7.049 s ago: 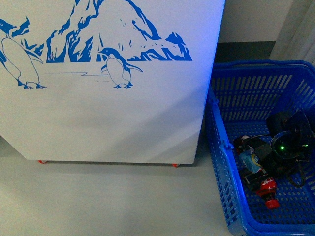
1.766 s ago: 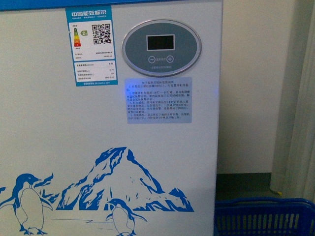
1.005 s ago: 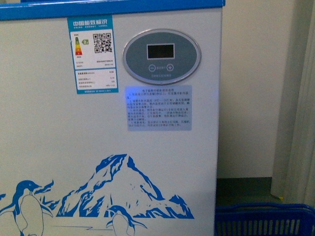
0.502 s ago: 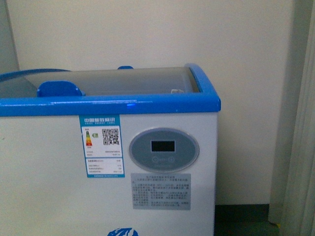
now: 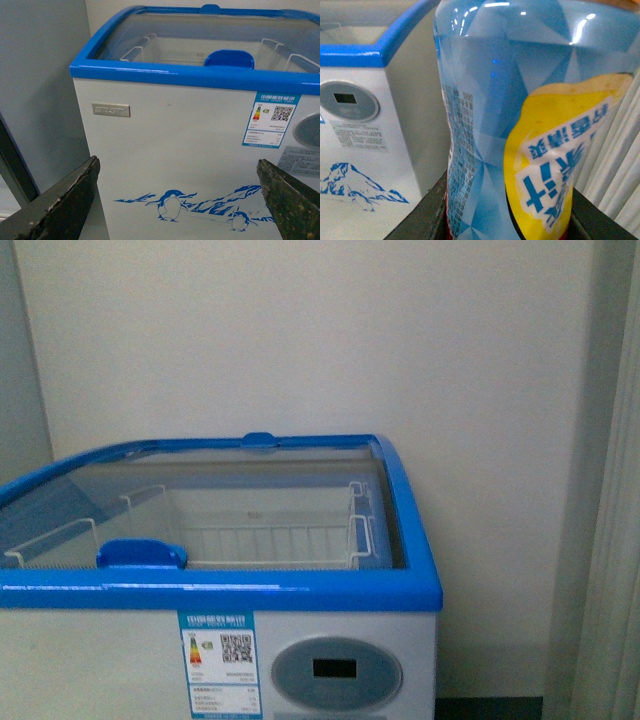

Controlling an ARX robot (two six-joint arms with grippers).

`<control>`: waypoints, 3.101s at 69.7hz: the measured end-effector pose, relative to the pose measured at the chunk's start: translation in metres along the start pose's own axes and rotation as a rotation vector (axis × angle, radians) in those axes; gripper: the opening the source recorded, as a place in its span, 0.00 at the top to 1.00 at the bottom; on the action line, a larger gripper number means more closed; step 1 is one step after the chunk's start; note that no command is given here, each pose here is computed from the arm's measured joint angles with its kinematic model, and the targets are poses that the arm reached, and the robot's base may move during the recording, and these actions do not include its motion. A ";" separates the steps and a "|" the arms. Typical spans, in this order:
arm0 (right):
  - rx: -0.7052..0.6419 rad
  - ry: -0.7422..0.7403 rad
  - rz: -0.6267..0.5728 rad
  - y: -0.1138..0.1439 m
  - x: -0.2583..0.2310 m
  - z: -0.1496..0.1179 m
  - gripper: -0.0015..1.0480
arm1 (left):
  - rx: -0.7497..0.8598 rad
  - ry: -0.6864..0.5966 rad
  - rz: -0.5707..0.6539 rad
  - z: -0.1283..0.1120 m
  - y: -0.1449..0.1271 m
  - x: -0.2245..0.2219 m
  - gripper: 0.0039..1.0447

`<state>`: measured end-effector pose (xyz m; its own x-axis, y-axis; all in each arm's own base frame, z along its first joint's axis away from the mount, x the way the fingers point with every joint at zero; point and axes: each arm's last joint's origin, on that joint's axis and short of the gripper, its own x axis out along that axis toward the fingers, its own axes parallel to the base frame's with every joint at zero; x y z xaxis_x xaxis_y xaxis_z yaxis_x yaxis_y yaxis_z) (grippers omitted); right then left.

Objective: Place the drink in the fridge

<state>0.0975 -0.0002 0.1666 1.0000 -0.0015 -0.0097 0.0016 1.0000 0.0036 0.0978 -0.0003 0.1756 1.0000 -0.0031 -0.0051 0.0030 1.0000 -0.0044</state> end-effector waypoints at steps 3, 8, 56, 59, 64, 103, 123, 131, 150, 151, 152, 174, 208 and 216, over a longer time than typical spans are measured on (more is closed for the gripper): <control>0.000 0.000 -0.001 0.000 0.000 0.000 0.62 | 0.000 0.000 0.000 0.000 0.000 0.000 0.08; 0.000 0.000 0.000 0.000 0.000 0.000 0.62 | 0.000 0.000 0.000 0.000 0.000 0.000 0.08; 0.000 0.000 0.000 0.000 0.000 0.000 0.62 | -0.043 -0.078 0.367 0.004 -0.005 -0.001 0.08; 0.000 0.000 0.000 0.000 0.000 0.000 0.62 | -0.041 -0.076 0.357 0.003 -0.007 -0.001 0.08; 0.000 0.000 0.000 0.000 0.000 0.000 0.62 | -0.039 -0.067 0.325 0.003 -0.010 -0.001 0.08; 0.000 0.000 0.000 0.000 0.000 0.000 0.62 | 0.050 0.084 0.092 0.002 -0.002 0.029 0.08; 0.000 0.000 0.000 0.000 0.000 0.000 0.62 | 0.129 0.134 -0.051 0.016 -0.004 0.059 0.08; 0.000 0.000 0.000 0.000 0.000 0.000 0.62 | 0.161 0.148 -0.104 0.021 -0.006 0.074 0.08; 0.000 0.000 0.000 0.000 0.000 0.000 0.62 | 0.227 0.212 -0.153 0.024 -0.001 0.118 0.08; 0.000 0.000 0.000 0.000 0.000 0.000 0.62 | 0.228 0.216 -0.154 0.023 0.000 0.119 0.08; 0.000 0.000 0.000 0.000 0.000 0.000 0.62 | 0.233 0.217 -0.156 0.023 0.000 0.121 0.08; 0.000 0.000 0.000 0.000 0.000 0.000 0.62 | 0.316 0.264 -0.224 0.023 0.005 0.174 0.08; 0.000 0.000 0.000 0.000 0.000 0.000 0.62 | 0.323 0.284 -0.265 0.020 0.013 0.242 0.08; 0.000 0.000 0.000 0.000 0.000 0.000 0.62 | 0.325 0.291 -0.280 0.019 0.014 0.255 0.08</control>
<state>0.0975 -0.0002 0.1666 1.0000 -0.0015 -0.0097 0.0016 1.0000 0.0040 0.3531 0.0129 0.1931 0.9179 -0.2255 -0.3265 0.3180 0.9101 0.2655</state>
